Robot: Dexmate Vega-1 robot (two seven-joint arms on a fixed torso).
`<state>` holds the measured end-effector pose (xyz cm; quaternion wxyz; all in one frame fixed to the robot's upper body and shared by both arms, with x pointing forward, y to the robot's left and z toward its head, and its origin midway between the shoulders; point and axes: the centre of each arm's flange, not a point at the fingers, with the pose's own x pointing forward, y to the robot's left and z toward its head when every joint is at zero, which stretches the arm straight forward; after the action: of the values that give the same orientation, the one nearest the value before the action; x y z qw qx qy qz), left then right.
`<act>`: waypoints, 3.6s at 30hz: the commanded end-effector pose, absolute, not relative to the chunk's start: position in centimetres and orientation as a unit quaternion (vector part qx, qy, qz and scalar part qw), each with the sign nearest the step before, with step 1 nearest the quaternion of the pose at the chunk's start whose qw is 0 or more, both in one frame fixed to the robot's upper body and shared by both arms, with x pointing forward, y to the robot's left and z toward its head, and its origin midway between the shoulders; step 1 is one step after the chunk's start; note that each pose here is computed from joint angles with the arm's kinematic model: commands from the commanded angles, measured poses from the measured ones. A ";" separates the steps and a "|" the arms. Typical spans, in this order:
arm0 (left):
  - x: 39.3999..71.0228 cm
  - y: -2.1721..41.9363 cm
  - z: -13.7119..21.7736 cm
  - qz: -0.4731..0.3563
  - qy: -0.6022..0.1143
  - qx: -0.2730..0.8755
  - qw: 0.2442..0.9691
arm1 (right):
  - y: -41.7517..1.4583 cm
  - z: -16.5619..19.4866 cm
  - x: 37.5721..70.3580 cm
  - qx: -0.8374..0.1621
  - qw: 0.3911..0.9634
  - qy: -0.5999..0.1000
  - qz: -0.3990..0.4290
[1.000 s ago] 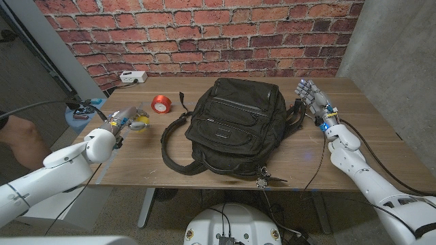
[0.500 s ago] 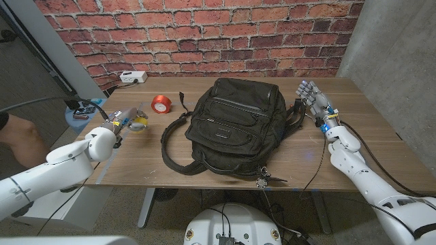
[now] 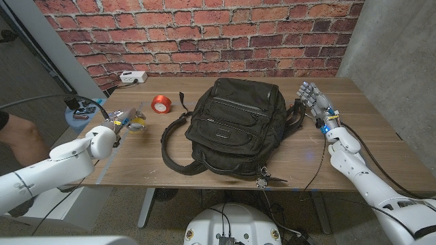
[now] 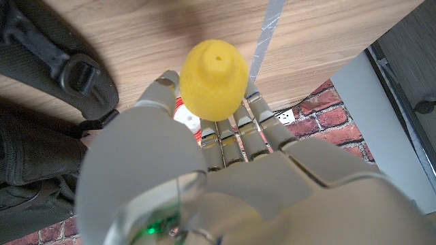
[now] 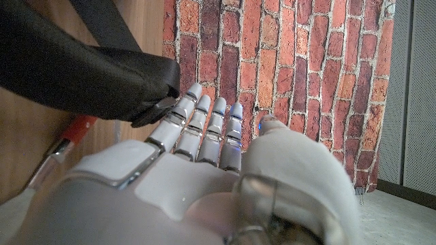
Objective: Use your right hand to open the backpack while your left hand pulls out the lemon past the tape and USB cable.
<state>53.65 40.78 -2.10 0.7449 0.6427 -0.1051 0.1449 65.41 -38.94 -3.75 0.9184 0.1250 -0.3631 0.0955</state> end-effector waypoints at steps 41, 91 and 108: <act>56.0 39.7 -1.9 0.115 -0.103 0.634 0.758 | -40.4 -3.9 66.5 0.120 0.927 -0.350 0.061; 55.0 36.7 -0.1 0.041 -0.204 0.434 0.877 | -40.4 -5.1 63.9 0.112 0.925 -0.357 0.060; 55.7 36.1 0.2 0.032 -0.235 0.383 0.893 | -40.4 -4.6 63.3 0.107 0.928 -0.354 0.055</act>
<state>55.23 36.48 -0.08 0.8805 0.4216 -0.2133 0.0383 63.67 -40.47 -4.85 0.9261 0.1103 -0.3561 0.0579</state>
